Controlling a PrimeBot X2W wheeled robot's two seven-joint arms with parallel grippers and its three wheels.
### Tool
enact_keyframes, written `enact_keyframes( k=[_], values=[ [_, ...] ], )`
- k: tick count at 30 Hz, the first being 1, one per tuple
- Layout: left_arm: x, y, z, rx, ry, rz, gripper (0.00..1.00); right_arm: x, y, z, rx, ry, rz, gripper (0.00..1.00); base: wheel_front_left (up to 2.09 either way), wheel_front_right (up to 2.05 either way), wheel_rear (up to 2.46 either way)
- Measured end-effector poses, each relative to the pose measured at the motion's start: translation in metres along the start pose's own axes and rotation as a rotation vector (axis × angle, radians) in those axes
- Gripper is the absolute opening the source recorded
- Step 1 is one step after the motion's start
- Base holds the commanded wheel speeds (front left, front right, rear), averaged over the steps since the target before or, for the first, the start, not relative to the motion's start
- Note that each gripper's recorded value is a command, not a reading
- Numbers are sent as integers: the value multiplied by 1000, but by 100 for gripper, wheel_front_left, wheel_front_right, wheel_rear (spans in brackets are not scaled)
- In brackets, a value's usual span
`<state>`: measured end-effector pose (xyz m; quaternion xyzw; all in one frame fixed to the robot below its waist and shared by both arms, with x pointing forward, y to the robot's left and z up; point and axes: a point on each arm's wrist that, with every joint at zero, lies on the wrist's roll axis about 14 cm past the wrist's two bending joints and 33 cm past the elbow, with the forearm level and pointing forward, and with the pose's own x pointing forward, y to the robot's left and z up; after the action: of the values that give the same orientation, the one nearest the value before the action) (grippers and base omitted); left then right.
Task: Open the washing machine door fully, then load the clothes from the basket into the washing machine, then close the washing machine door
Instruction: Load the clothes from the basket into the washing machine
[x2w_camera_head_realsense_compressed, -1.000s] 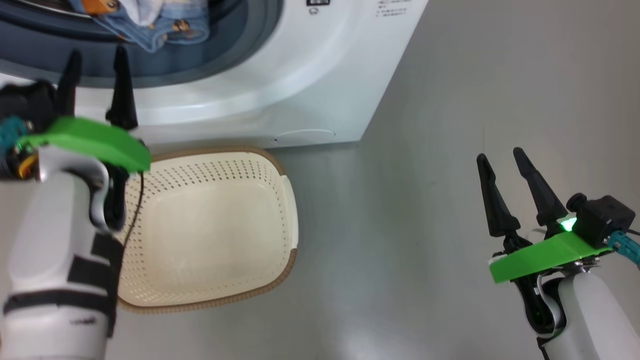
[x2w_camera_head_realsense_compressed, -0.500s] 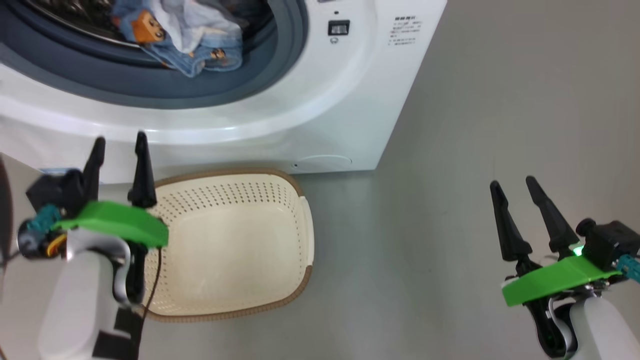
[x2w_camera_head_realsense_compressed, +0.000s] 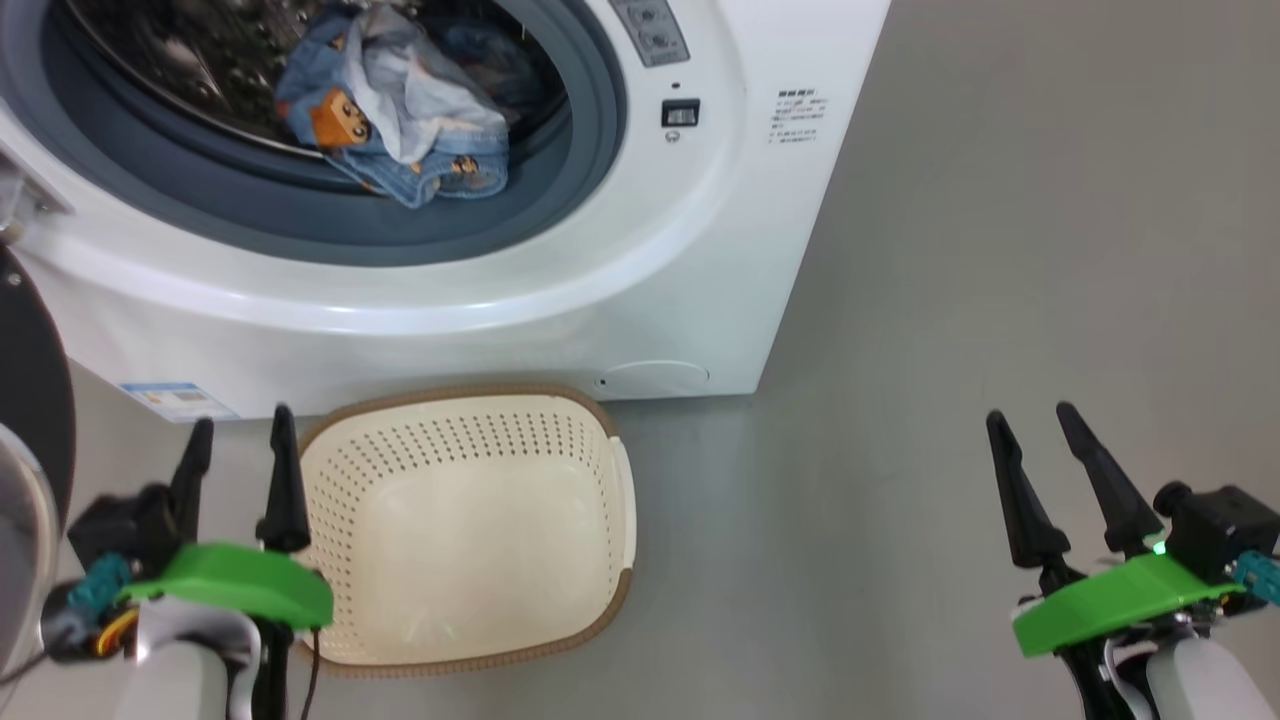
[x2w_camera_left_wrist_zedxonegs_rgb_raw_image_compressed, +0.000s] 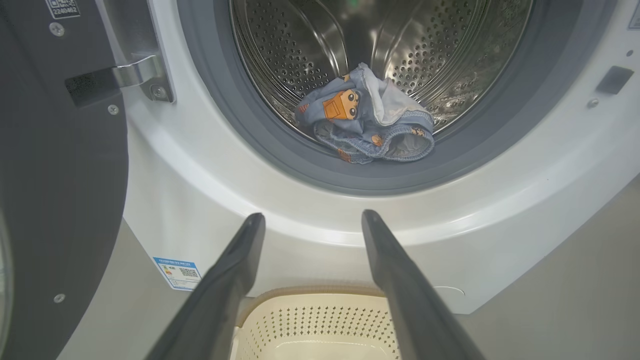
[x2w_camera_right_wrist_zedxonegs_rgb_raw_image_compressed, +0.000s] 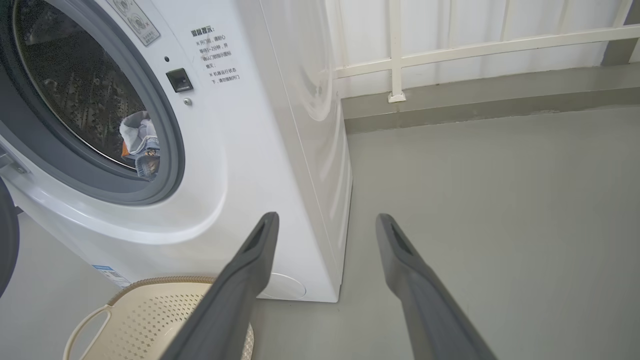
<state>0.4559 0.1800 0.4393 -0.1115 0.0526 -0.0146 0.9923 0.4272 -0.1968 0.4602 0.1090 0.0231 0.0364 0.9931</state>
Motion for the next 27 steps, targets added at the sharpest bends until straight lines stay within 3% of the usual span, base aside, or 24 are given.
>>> enact_keyframes(
  k=[27],
  values=[
    [-93,13,2,20,-16,43,100,-65,-15,11,-3,-18,-65,100,0,0,0]
  ],
)
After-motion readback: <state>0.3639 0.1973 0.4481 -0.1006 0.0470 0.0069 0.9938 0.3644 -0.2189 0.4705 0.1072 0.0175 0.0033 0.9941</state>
